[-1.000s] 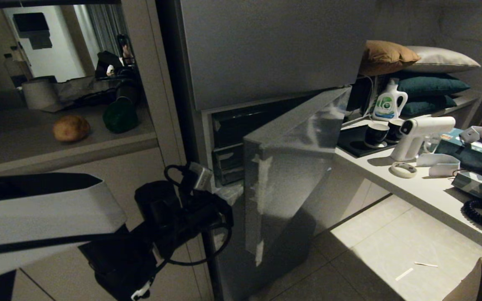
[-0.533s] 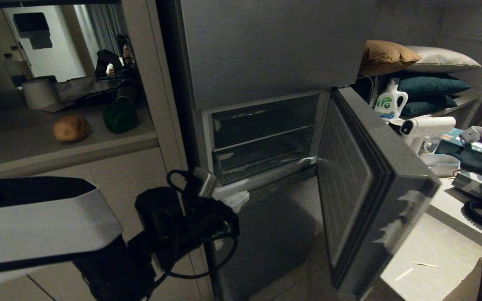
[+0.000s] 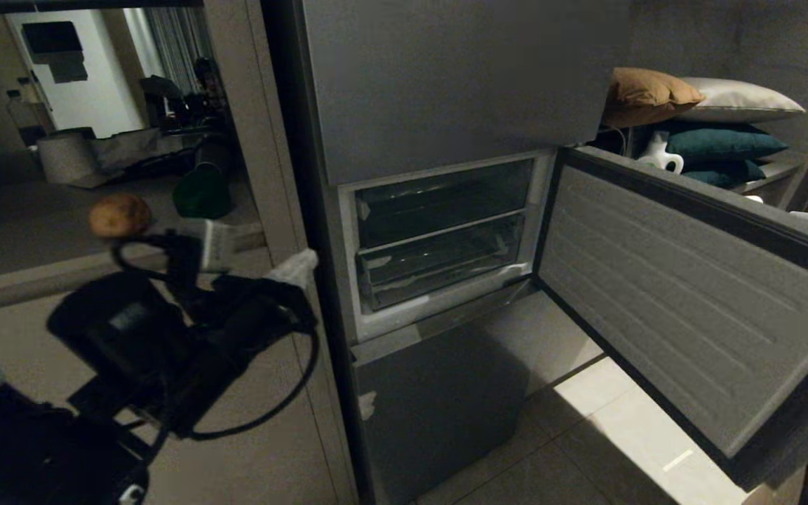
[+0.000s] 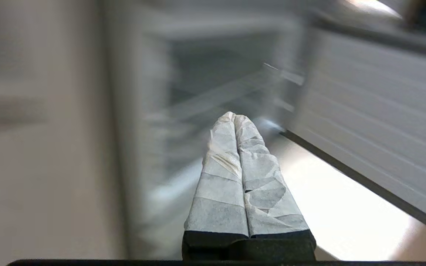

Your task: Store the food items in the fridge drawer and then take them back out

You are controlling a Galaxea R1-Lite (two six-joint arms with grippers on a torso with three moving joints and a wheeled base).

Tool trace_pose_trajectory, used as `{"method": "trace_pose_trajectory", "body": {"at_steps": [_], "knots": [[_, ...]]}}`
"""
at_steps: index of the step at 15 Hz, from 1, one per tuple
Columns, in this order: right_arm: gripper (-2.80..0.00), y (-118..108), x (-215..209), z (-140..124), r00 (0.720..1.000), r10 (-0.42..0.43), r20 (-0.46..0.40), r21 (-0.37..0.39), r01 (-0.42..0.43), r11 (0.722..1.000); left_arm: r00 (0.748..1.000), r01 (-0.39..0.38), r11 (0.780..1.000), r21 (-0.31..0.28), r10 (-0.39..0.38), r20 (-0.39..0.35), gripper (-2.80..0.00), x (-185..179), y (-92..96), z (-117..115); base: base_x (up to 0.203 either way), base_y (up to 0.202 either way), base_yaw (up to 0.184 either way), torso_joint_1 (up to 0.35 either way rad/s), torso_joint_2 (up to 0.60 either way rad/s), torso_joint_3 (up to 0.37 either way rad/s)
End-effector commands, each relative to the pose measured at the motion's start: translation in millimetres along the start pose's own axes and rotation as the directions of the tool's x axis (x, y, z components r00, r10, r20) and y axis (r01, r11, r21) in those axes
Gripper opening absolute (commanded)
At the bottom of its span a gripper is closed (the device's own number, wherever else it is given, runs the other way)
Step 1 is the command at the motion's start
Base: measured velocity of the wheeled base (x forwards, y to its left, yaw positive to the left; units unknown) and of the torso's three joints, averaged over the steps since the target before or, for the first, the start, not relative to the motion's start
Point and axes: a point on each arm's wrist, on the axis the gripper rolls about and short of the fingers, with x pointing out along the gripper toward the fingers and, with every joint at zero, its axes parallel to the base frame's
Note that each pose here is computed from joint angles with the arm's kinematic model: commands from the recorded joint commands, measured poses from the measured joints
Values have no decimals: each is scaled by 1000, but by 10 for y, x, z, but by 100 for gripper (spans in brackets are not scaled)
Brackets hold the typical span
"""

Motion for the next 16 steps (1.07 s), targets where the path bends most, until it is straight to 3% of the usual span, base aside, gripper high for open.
{"method": "trace_pose_trajectory", "body": {"at_steps": [1,3,6,9,12,16], "knots": [[-280,-2,18,-86,1000,0,-31,-3,-1,1000,984,-151,988,14,149,100,-280,-302,354,345,0,0,0,0,0,0],[-280,-2,17,-86,1000,0,-29,-1,-1,1000,943,-308,951,11,304,135,-280,-429,611,441,0,0,0,0,0,0],[-280,-2,18,-86,1000,-1,-31,-1,1,1000,887,-434,901,19,423,183,-280,-625,842,570,0,0,0,0,0,0],[-280,-2,18,-86,1000,-1,-31,-1,1,1000,886,-437,899,33,423,190,-280,-828,856,611,0,0,0,0,0,0],[-280,-2,18,-86,1000,0,-31,-1,0,1000,881,-435,900,33,417,224,-280,-1037,766,821,0,0,0,0,0,0],[-280,-2,18,-86,1000,0,-31,-1,0,1000,888,-447,893,52,435,150,-280,-1531,554,1118,0,0,0,0,0,0]]}}
